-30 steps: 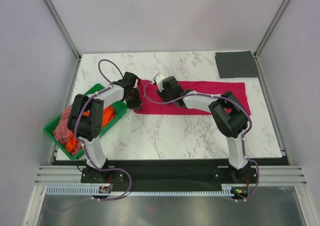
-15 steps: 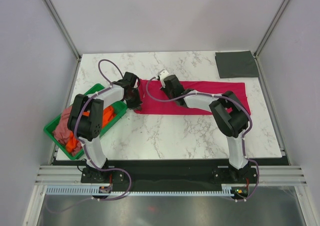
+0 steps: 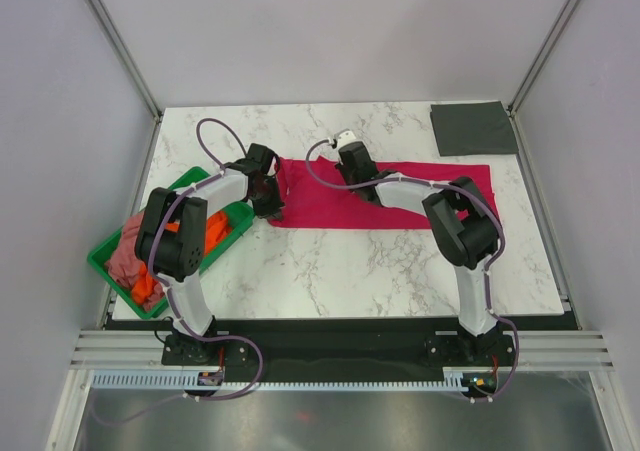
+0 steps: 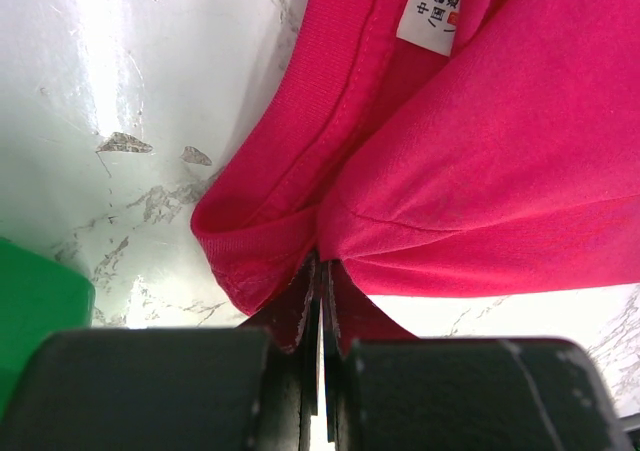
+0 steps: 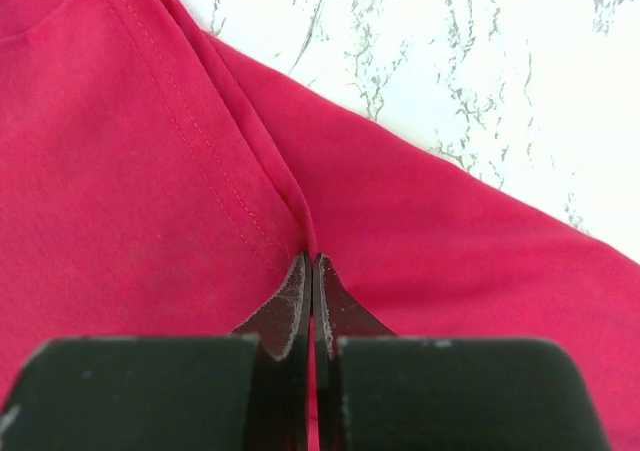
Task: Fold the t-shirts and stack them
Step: Fold the tshirt
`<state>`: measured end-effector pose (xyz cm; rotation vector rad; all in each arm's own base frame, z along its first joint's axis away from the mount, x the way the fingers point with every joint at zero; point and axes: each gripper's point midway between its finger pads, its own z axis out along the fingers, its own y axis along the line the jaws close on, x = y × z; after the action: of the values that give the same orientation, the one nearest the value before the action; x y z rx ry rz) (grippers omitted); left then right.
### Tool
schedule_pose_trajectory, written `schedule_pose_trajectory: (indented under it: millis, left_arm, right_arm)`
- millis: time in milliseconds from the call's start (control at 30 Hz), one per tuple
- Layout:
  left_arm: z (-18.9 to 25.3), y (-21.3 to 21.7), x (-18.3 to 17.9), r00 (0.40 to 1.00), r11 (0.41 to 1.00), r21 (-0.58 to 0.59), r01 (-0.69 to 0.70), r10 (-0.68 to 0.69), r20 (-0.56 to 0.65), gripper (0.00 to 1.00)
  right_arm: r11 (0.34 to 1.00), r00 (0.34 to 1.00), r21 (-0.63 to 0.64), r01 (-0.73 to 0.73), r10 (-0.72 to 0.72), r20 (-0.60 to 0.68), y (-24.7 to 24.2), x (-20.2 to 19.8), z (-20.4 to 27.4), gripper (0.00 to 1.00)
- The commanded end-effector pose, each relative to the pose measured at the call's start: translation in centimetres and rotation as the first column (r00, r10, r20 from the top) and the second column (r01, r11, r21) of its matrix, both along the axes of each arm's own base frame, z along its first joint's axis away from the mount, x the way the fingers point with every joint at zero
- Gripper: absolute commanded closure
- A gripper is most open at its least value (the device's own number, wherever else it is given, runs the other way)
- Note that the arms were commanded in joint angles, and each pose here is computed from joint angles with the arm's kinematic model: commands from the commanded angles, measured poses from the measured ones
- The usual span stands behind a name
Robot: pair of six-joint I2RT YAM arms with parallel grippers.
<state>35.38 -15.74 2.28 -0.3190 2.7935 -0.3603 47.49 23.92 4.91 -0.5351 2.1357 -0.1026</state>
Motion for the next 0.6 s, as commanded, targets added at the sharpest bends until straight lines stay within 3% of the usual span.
schedule_pose_trajectory:
  millis: [0, 133, 333, 567]
  left_arm:
    - [-0.9, 1.3, -0.3, 1.000, 0.998, 0.067, -0.001, 0.002, -0.017, 0.98]
    - [-0.6, 1.3, -0.2, 1.000, 0.998, 0.069, 0.003, -0.002, -0.013, 0.98]
    - [0.6, 1.3, 0.1, 1.000, 0.998, 0.069, -0.001, 0.001, 0.000, 0.86]
    - [3.3, 1.0, 0.6, 0.999, 0.999, 0.047, -0.014, 0.012, 0.052, 0.73]
  right_arm:
    - [0.997, 0.997, 0.017, 0.074, -0.074, 0.003, -0.4, 1.4, -0.2, 1.00]
    - [0.989, 0.989, 0.003, 0.145, -0.145, 0.028, -1.9, 2.0, 0.5, 0.90]
    - [0.972, 0.970, 0.049, 0.231, -0.234, 0.066, -3.1, 3.7, 4.6, 0.70]
    - [0.975, 0.980, 0.099, 0.198, -0.196, -0.033, -2.6, 1.7, 5.5, 0.64]
